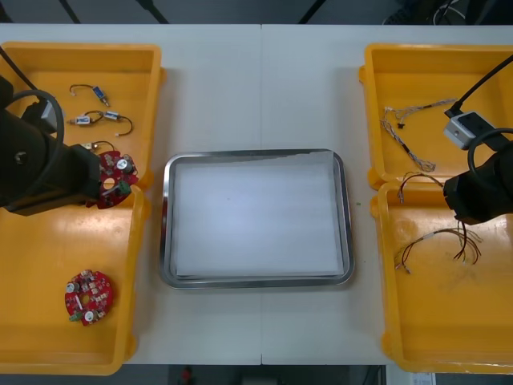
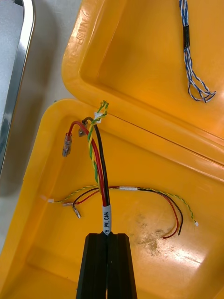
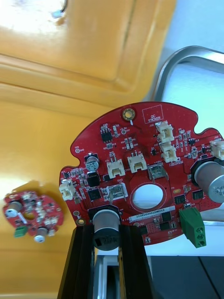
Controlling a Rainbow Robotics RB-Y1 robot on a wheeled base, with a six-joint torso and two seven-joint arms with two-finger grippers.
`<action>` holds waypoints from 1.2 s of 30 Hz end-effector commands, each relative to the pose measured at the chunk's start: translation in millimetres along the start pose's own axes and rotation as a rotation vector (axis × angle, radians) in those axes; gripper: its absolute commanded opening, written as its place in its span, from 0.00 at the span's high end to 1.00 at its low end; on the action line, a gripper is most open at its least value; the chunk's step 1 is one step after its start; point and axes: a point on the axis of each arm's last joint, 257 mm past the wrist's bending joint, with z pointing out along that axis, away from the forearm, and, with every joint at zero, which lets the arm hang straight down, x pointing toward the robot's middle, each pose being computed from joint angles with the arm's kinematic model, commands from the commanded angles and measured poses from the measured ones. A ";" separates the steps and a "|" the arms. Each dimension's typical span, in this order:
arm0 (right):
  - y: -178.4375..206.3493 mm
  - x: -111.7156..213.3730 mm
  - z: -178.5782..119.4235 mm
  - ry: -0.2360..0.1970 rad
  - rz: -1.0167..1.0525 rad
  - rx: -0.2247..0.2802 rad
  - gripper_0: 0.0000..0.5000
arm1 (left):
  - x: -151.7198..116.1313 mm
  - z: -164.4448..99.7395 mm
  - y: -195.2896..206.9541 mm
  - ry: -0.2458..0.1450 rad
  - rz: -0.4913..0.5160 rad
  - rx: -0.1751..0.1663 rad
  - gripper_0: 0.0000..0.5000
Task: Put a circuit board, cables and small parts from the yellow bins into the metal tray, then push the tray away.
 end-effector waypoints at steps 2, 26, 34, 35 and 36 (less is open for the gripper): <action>-7.0 -10.1 -14.0 -0.028 -0.031 0.047 1.00 | 4.8 4.9 -37.5 -0.042 -0.101 0.037 1.00; -7.0 -10.1 -14.0 -0.028 -0.031 0.047 1.00 | 68.5 89.6 -102.1 -0.077 -0.121 0.006 1.00; -7.0 -10.1 -14.0 -0.028 -0.031 0.047 1.00 | 73.7 112.5 -99.7 -0.061 -0.100 -0.038 0.99; -7.0 -10.1 -14.0 -0.028 -0.031 0.047 1.00 | 72.9 113.7 -99.4 -0.062 -0.101 -0.041 0.99; -7.0 -10.1 -14.0 -0.028 -0.031 0.047 1.00 | 74.3 117.0 -98.8 -0.058 -0.097 -0.044 0.99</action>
